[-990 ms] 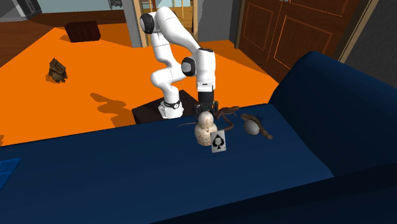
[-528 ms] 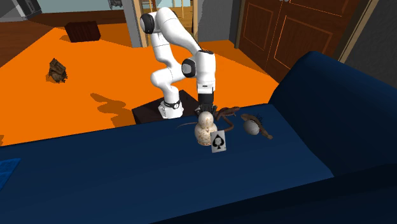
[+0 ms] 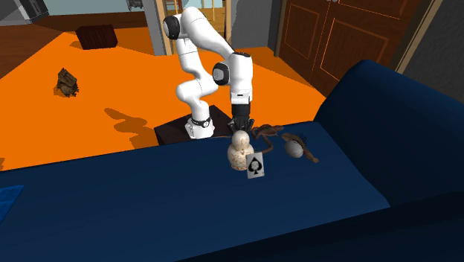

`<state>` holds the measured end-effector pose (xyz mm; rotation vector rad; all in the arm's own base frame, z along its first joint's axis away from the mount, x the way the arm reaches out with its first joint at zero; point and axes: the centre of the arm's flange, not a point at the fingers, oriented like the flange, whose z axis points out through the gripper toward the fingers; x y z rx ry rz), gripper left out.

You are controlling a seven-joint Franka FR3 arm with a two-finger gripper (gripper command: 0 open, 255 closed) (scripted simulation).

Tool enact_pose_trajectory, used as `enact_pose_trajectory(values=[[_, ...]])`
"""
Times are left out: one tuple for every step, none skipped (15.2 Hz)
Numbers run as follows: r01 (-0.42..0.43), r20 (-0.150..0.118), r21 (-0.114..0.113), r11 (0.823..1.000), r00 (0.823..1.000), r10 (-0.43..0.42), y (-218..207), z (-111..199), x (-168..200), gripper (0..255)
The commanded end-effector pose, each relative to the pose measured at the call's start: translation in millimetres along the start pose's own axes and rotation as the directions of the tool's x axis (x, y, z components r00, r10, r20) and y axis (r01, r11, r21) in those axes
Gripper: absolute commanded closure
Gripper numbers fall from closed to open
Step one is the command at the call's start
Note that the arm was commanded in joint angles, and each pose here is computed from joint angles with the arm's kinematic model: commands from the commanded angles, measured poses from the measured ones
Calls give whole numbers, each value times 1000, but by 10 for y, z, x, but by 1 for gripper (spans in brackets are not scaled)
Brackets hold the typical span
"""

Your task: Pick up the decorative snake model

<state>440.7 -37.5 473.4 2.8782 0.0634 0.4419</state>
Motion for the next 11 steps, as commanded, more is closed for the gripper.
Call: enact_pose_trajectory(values=[[0,0,0,1000,1000,0,23,-107,24,255],[0,0,0,1000,1000,0,35,-156,39,255],[0,0,0,1000,1000,0,47,-205,54,255],[0,0,0,1000,1000,0,59,-254,70,255],[0,0,0,1000,1000,0,71,-303,85,255],[0,0,0,1000,1000,0,84,-352,100,255],[0,0,0,1000,1000,0,96,-401,116,255],[0,0,0,1000,1000,0,108,-450,131,255],[0,0,0,1000,1000,0,120,-499,147,255],[0,0,0,1000,1000,0,122,-506,149,255],[0,0,0,1000,1000,0,122,-506,149,255]])
